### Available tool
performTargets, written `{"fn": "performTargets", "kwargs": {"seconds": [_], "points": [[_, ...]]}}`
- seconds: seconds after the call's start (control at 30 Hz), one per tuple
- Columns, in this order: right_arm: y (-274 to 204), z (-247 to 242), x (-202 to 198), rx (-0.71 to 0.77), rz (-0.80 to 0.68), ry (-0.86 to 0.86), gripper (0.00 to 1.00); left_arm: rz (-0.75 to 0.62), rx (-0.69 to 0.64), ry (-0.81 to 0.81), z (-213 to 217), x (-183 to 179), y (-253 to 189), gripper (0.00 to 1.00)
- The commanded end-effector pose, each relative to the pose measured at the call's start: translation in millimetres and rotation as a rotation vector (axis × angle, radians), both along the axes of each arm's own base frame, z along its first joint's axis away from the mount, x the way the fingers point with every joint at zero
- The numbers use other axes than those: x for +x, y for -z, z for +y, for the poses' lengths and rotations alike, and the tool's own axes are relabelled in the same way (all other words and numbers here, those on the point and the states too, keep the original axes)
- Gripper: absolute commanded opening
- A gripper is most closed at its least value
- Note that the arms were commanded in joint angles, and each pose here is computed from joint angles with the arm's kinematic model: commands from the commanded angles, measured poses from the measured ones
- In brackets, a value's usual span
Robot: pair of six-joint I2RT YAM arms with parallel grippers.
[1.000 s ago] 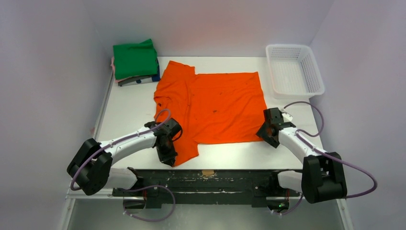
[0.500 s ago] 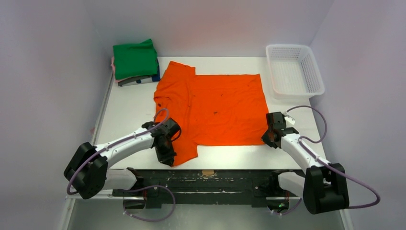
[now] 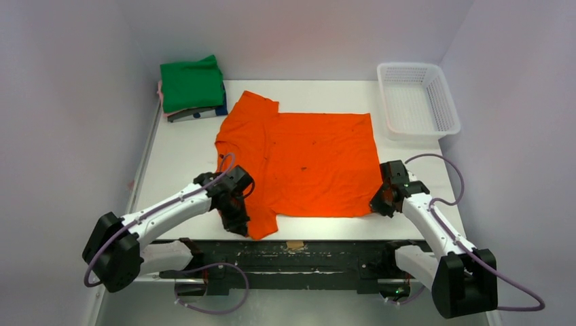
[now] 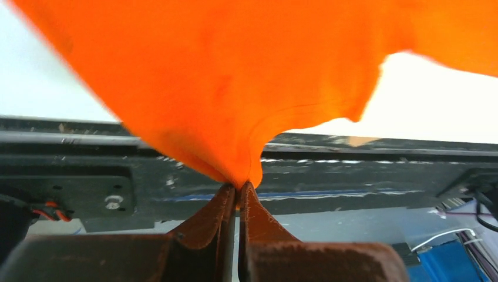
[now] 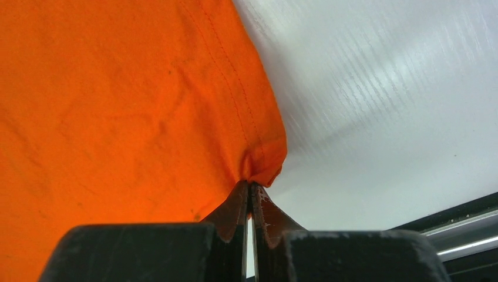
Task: Fold and stack the t-shirts
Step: Grab the side of the flattened tshirt closest away from the robot with both arms, then fold the flattened tshirt in 1/3 of the way
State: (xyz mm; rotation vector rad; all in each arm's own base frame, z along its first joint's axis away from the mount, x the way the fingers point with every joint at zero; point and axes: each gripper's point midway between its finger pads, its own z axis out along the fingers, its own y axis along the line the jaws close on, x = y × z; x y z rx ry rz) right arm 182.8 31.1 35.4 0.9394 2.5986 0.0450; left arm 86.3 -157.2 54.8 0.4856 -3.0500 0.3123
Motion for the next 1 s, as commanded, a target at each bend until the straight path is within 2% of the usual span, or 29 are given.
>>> {"fn": "performTargets", "kwargs": {"seconds": [0.0, 0.2, 0.37, 0.63, 0.97], "points": [[-25.4, 11.5, 31.9, 0.041, -0.104, -0.038, 0.00, -0.131, -0.020, 0.089, -26.2, 51.3, -32.8, 0.00], [-47.5, 17.3, 61.3, 0.032, -0.143, -0.119, 0.00, -0.219, -0.057, 0.000, -33.7, 106.2, -49.6, 0.00], [-71.4, 17.0, 94.5, 0.004, -0.232, -0.136, 0.00, -0.298, -0.087, -0.092, -29.1, 154.7, -68.0, 0.00], [-95.5, 7.6, 139.3, -0.091, -0.277, -0.152, 0.00, -0.460, -0.015, -0.181, -8.6, 227.1, -100.8, 0.00], [-90.5, -1.4, 175.4, -0.159, -0.246, -0.100, 0.00, -0.553, 0.028, -0.207, 15.1, 292.3, -110.9, 0.00]]}}
